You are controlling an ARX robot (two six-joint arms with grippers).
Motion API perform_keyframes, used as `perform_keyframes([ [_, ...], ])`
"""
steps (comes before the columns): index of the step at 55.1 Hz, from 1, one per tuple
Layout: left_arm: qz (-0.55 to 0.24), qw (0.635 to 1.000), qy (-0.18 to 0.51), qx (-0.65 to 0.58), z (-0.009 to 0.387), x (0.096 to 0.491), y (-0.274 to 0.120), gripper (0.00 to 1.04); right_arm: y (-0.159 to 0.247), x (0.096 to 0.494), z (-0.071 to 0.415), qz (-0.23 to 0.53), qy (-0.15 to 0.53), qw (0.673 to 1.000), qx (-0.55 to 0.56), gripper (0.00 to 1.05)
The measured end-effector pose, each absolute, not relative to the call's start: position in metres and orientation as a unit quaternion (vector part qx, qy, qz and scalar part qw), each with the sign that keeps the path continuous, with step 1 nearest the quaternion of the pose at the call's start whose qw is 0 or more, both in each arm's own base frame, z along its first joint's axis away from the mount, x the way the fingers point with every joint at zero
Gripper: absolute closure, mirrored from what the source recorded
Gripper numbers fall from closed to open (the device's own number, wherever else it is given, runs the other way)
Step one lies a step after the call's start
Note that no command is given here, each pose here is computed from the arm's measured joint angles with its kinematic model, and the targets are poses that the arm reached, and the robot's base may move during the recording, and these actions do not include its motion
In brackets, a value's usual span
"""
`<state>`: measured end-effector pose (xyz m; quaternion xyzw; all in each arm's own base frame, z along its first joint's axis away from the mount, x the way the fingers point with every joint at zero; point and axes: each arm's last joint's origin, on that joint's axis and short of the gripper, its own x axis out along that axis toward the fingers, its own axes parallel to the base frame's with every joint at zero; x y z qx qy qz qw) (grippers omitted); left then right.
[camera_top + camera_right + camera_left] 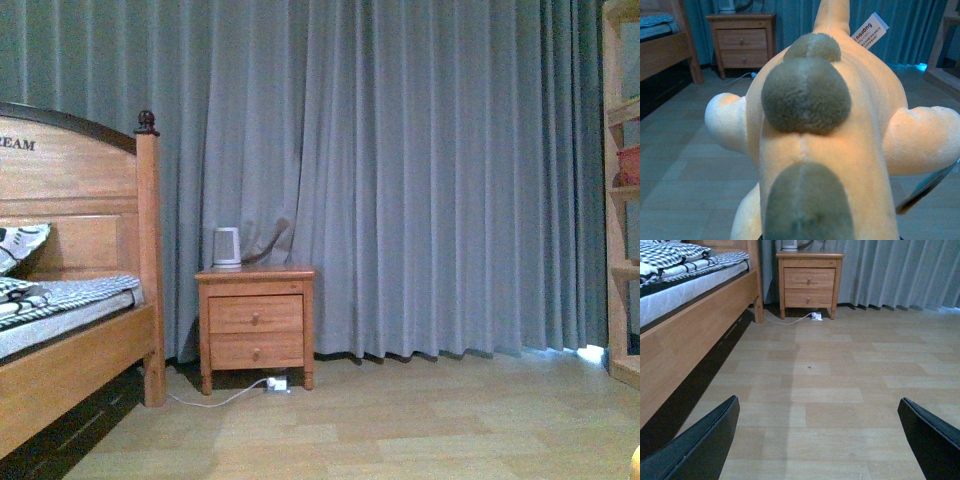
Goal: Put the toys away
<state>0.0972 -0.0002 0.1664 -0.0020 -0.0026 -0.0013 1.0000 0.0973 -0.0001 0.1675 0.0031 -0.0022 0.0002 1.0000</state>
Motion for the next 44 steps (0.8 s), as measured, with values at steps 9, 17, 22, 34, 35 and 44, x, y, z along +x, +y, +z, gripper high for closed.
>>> perform_keyframes([
  [9, -0.001, 1.000, -0.002, -0.002, 0.1664, 0.0972, -0.0002, 0.06, -0.0001, 0.0973, 0.1675, 0.000, -0.002, 1.000, 0.003, 0.97],
  [17, -0.001, 1.000, -0.002, -0.002, 0.1664, 0.0972, -0.0002, 0.06, -0.0001, 0.0973, 0.1675, 0.000, -0.002, 1.000, 0.003, 0.97],
  [22, -0.001, 1.000, -0.002, -0.002, 0.1664, 0.0972, -0.0002, 0.06, -0.0001, 0.0973, 0.1675, 0.000, -0.002, 1.000, 0.003, 0.97],
  [34, -0.001, 1.000, -0.002, -0.002, 0.1664, 0.0972, -0.0002, 0.06, -0.0001, 0.0973, 0.1675, 0.000, -0.002, 1.000, 0.003, 0.97],
  [35, -0.001, 1.000, -0.002, -0.002, 0.1664, 0.0972, -0.0002, 0.06, -0.0001, 0.0973, 0.1675, 0.000, -0.002, 1.000, 0.003, 0.97],
  [44, -0.001, 1.000, -0.002, -0.002, 0.1664, 0.0972, -0.0002, 0.06, -0.0001, 0.0973, 0.1675, 0.000, -0.002, 1.000, 0.003, 0.97],
])
